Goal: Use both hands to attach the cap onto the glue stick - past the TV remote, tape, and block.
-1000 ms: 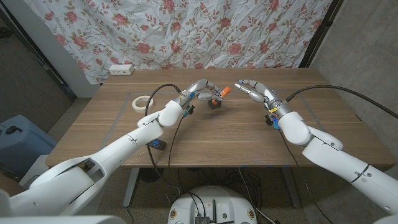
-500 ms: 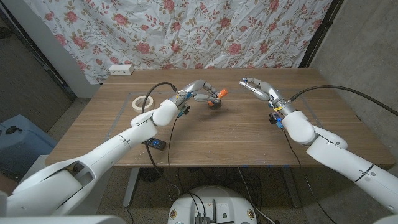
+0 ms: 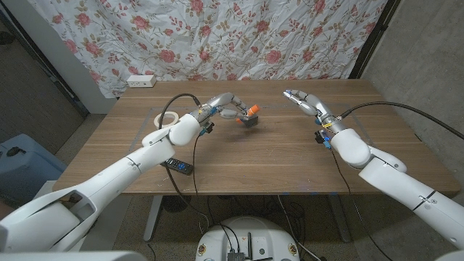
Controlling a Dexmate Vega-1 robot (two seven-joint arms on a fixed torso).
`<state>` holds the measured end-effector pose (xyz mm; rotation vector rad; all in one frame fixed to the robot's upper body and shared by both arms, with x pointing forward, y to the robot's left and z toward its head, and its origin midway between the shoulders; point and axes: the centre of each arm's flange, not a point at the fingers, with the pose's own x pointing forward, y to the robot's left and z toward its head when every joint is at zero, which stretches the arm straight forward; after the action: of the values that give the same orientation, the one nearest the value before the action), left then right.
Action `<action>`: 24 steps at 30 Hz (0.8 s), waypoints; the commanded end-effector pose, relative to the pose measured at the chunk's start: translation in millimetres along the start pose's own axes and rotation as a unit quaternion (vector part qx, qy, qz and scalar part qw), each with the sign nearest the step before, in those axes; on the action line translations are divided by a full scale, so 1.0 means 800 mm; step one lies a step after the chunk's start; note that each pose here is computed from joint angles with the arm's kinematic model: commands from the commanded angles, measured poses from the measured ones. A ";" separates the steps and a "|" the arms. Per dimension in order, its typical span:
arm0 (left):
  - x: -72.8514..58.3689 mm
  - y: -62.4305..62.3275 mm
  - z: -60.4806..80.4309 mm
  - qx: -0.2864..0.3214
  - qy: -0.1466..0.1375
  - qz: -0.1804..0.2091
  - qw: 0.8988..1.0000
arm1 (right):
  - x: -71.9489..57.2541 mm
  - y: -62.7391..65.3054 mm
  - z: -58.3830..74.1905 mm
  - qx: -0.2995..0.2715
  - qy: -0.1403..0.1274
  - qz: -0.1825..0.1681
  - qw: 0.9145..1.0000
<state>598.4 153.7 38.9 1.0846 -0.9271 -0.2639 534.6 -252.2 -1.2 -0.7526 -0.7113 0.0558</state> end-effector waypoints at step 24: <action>-0.019 0.037 -0.007 0.115 0.014 -0.076 0.990 | 0.017 -0.004 -0.056 0.174 0.014 -0.048 0.983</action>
<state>586.4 177.2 51.2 1.2738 -0.8764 -0.2828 561.1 -271.6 -11.0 -0.5189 -0.6903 0.0639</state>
